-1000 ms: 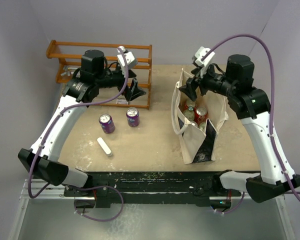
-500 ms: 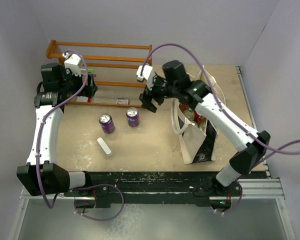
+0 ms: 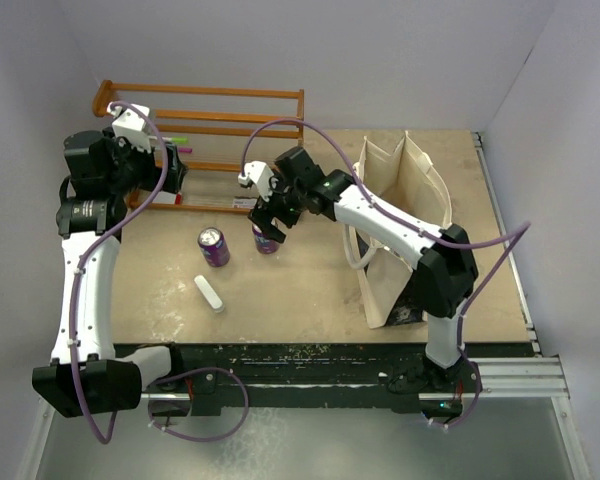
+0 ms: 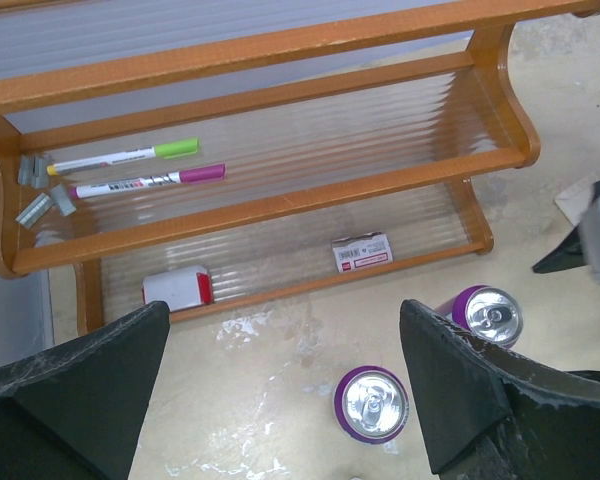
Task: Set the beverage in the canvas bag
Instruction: Pick up the drink from the center of the board, then place the drink in the canvas bag.
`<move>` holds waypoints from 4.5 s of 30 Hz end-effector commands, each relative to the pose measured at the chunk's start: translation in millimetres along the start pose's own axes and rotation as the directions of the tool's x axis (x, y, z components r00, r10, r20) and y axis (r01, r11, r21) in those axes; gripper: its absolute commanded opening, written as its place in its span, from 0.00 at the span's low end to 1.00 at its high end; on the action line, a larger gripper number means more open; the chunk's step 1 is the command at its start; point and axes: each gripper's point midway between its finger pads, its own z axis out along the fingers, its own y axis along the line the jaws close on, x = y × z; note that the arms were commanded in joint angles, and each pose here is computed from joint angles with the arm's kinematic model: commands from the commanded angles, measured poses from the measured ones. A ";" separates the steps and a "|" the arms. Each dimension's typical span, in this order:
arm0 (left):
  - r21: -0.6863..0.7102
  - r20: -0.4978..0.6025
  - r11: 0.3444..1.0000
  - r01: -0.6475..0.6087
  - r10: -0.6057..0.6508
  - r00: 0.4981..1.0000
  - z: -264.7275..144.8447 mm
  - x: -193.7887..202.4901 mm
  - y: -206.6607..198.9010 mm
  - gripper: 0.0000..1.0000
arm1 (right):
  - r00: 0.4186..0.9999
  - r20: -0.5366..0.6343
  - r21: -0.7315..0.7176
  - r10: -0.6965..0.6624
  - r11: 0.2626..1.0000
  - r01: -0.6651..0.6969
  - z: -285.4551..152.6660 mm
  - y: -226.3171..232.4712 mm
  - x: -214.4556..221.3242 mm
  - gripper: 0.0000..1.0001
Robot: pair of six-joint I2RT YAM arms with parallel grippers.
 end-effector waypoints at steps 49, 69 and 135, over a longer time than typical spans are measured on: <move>0.153 0.098 0.988 0.011 -0.026 0.995 -10.8 -19.6 -25.1 0.99 | 0.998 -0.025 -0.057 0.060 0.997 -0.061 62.6 2.2 6.0 0.60; 0.292 0.045 0.953 0.081 -0.098 0.994 12.1 -0.4 -40.6 0.99 | 0.977 0.215 -0.027 0.007 1.000 -0.001 -77.1 16.0 -83.3 0.04; 0.834 -0.352 0.415 0.363 -0.105 0.930 60.3 -11.8 -404.1 0.65 | 0.953 0.275 0.479 0.130 0.840 -0.253 -345.7 -84.5 79.1 0.00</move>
